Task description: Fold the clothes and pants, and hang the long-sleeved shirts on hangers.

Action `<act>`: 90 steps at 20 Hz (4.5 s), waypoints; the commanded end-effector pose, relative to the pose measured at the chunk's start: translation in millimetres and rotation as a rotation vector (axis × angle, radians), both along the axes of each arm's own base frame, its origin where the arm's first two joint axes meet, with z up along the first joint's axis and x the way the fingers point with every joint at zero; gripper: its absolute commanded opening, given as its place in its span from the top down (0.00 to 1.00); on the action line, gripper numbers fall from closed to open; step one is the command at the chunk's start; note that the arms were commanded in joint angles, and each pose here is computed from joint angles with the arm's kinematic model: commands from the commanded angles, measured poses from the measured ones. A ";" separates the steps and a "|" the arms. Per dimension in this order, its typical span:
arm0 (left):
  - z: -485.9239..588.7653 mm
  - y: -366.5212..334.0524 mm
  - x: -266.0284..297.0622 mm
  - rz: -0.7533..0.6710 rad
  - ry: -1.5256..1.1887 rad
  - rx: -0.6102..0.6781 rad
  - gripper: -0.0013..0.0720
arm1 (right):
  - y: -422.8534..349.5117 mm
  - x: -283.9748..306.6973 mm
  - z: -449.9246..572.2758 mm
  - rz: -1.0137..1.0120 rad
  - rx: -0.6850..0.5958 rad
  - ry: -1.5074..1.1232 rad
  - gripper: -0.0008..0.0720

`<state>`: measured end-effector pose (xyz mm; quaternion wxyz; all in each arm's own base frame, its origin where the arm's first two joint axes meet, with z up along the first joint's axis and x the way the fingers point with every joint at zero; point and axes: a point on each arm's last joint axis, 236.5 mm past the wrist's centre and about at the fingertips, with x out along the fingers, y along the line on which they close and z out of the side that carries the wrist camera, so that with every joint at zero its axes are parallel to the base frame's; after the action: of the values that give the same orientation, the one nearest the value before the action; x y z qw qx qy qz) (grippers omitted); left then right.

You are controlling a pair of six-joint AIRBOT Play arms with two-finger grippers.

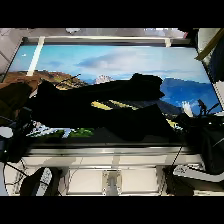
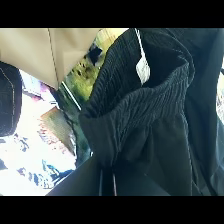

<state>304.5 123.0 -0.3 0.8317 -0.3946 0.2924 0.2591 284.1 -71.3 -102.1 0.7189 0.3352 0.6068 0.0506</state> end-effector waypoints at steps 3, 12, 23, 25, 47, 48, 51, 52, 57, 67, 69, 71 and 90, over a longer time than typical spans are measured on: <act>0.3 0.0 -0.2 0.000 0.000 0.000 0.96 | 23.7 -5.1 -20.6 0.056 0.152 0.040 0.38; 0.3 0.0 -0.2 0.000 0.000 0.000 0.96 | 53.2 3.2 -8.3 0.110 0.300 -0.023 0.60; 9.5 29.8 -47.9 -0.112 0.265 0.182 0.96 | -19.9 60.8 142.8 0.118 0.036 -0.302 0.98; 10.2 30.6 -47.5 -0.111 0.263 0.186 0.96 | -43.4 51.5 161.0 0.063 -0.050 -0.292 0.98; -13.2 45.9 -44.8 -0.221 0.421 0.224 0.96 | -97.3 106.7 81.1 -0.491 -0.008 0.023 0.98; -13.4 45.9 -44.8 -0.220 0.421 0.223 0.96 | -99.8 128.3 76.2 -0.521 -0.022 -0.031 0.98; -13.4 45.8 -44.7 -0.220 0.421 0.223 0.96 | -109.4 181.7 72.5 -0.610 -0.071 -0.188 0.98; -13.5 45.7 -44.8 -0.219 0.421 0.221 0.96 | -113.0 194.4 75.7 -0.629 -0.100 -0.237 0.97; -13.3 43.1 -43.1 -0.206 0.407 0.200 0.96 | -121.4 201.2 95.8 -0.618 -0.142 -0.299 0.18; -13.8 42.1 -44.3 -0.208 0.412 0.195 0.96 | -63.9 64.2 62.5 -0.238 -0.089 -0.042 0.26; -13.8 42.1 -44.2 -0.208 0.411 0.195 0.96 | -35.9 75.5 43.7 -0.317 0.062 -0.092 0.27; -13.7 42.2 -44.1 -0.208 0.411 0.196 0.96 | -22.5 89.2 32.3 -0.385 0.167 -0.149 0.27; -13.8 42.2 -44.0 -0.208 0.410 0.195 0.96 | -27.9 103.1 -8.4 -0.442 0.108 -0.130 0.47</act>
<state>260.3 165.1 -14.3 0.8110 -0.2193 0.4681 0.2740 381.3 -94.9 -105.5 0.7200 0.5068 0.4727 -0.0370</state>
